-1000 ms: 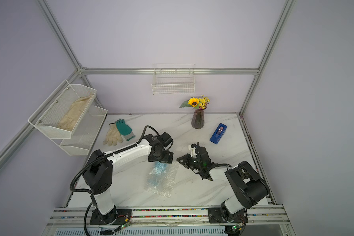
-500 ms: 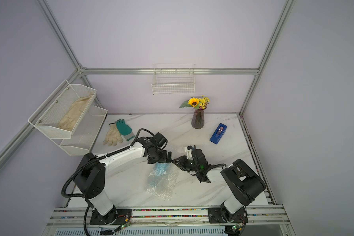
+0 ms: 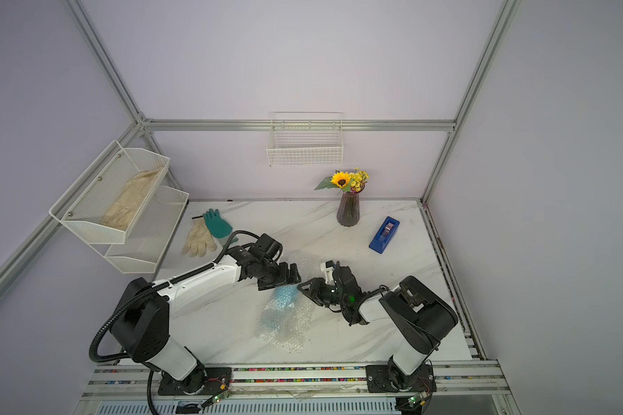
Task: Wrap wine glasses in bubble wrap
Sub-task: Wrap the wine glass in bubble wrap.
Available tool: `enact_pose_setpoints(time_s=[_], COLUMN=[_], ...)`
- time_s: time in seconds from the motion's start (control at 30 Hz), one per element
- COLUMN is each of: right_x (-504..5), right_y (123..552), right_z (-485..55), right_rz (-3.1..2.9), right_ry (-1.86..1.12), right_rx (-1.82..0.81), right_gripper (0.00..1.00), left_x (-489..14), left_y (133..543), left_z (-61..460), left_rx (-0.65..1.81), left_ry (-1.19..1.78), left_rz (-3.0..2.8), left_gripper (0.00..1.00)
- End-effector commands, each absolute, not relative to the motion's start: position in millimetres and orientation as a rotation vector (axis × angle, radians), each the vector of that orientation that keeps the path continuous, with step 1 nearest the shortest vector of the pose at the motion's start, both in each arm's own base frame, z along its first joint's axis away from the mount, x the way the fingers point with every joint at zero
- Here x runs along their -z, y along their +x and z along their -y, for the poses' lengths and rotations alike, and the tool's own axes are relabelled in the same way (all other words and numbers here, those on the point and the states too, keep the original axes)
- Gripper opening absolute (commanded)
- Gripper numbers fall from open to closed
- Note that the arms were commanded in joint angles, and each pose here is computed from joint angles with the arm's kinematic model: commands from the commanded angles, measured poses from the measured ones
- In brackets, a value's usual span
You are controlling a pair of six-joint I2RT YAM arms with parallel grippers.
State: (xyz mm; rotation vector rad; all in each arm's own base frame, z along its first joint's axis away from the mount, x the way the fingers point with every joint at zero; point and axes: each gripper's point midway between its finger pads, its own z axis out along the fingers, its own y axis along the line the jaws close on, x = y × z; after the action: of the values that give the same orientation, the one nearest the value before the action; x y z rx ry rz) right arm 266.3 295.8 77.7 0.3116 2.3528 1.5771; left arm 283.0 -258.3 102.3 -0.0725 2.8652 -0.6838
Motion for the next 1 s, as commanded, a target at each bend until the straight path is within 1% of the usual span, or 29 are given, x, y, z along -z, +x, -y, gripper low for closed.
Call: enact_pose_setpoints(time_s=[0.0, 0.1, 0.2, 0.47, 0.7, 0.9, 0.97], right_x=[-83, -83, -80, -64, -57, -53, -52], right_y=[270, 271, 274, 277, 278, 278, 277], right_z=[-300, -300, -298, -296, -293, -291, -290], right_rz=[-2.324, -2.335, -2.360, -2.429, -2.458, -2.466, -2.470], right_ry=[0.322, 0.311, 0.304, 0.278, 0.260, 0.250, 0.247], right_rx=[-1.588, -1.558, -1.486, -1.341, -1.278, -1.243, -1.237], right_gripper=[0.46, 0.54, 0.58, 0.58, 0.57, 0.57, 0.57], left_x=[-110, -111, -110, -117, -129, -115, -109], left_y=[279, 278, 278, 279, 281, 282, 279], left_z=[264, 264, 263, 259, 230, 206, 206], left_rx=[0.814, 0.832, 0.849, 0.861, 0.770, 0.717, 0.749], left_ry=[-0.094, -0.098, -0.105, -0.067, -0.052, -0.021, 0.005], left_rz=[-2.831, -2.825, -2.821, -2.797, -2.755, -2.757, -2.760], left_gripper=[0.99, 0.99, 0.99, 1.00, 1.00, 1.00, 1.00])
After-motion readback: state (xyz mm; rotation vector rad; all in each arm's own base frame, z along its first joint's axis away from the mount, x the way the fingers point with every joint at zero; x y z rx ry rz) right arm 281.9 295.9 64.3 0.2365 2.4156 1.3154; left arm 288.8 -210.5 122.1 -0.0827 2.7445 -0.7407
